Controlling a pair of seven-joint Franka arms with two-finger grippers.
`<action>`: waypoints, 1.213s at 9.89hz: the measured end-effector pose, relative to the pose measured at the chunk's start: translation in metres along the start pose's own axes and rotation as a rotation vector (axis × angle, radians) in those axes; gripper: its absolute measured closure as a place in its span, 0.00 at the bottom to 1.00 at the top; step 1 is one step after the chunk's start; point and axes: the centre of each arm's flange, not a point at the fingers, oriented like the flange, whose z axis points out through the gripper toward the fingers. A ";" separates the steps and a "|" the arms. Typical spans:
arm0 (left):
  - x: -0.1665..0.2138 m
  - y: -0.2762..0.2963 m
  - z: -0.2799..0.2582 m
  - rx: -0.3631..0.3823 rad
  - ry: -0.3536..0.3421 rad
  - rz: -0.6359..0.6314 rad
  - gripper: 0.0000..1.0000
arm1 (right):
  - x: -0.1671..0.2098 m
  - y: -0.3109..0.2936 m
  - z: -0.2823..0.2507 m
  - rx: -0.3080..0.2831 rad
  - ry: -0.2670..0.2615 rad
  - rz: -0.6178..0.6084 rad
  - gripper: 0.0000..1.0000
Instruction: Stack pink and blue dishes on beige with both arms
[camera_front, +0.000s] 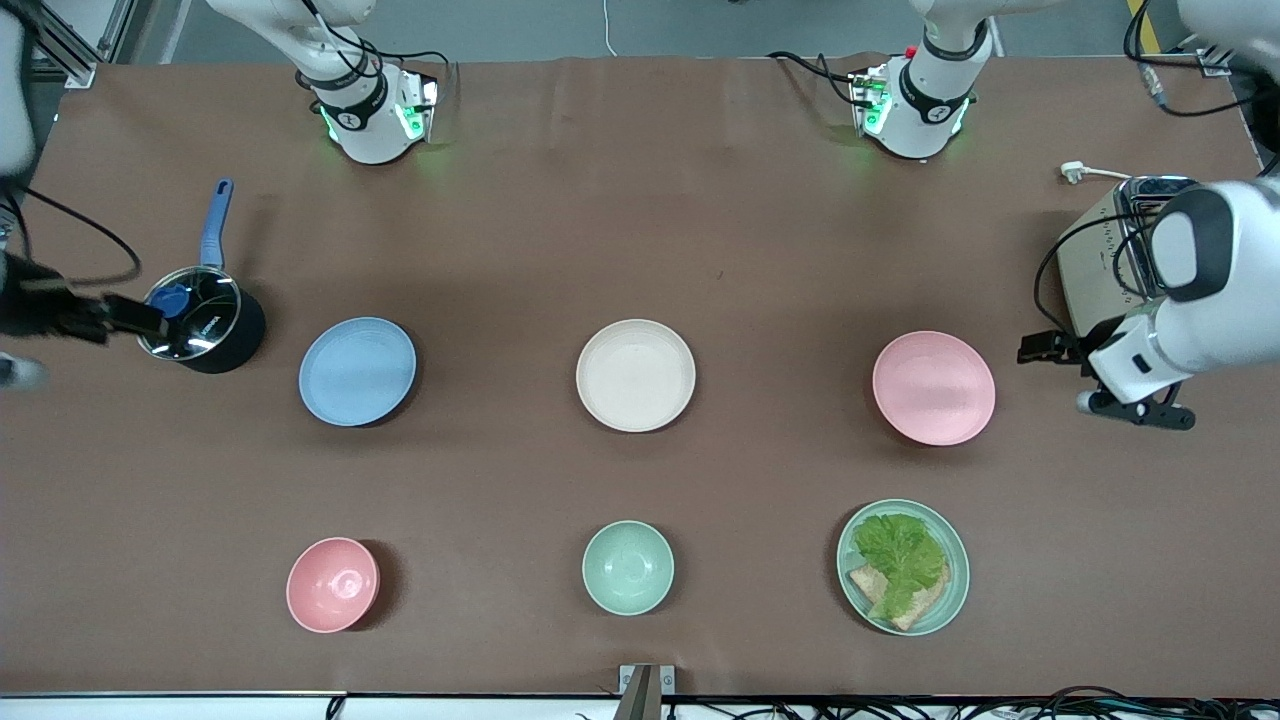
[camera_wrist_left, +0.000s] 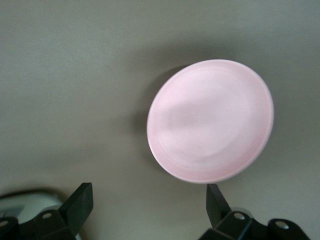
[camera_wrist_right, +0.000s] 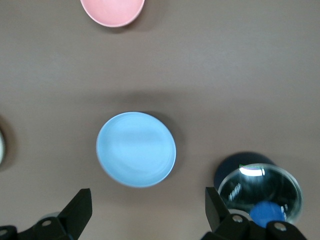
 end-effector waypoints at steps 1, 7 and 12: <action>0.006 -0.015 0.034 -0.032 -0.007 -0.001 0.03 | 0.006 0.008 0.045 -0.005 0.018 -0.045 0.00; 0.015 -0.031 0.130 -0.156 -0.049 0.015 0.46 | -0.015 0.034 0.227 0.162 0.023 -0.206 0.00; 0.019 -0.030 0.126 -0.175 -0.030 0.003 0.91 | -0.035 0.049 0.275 0.185 0.049 -0.204 0.03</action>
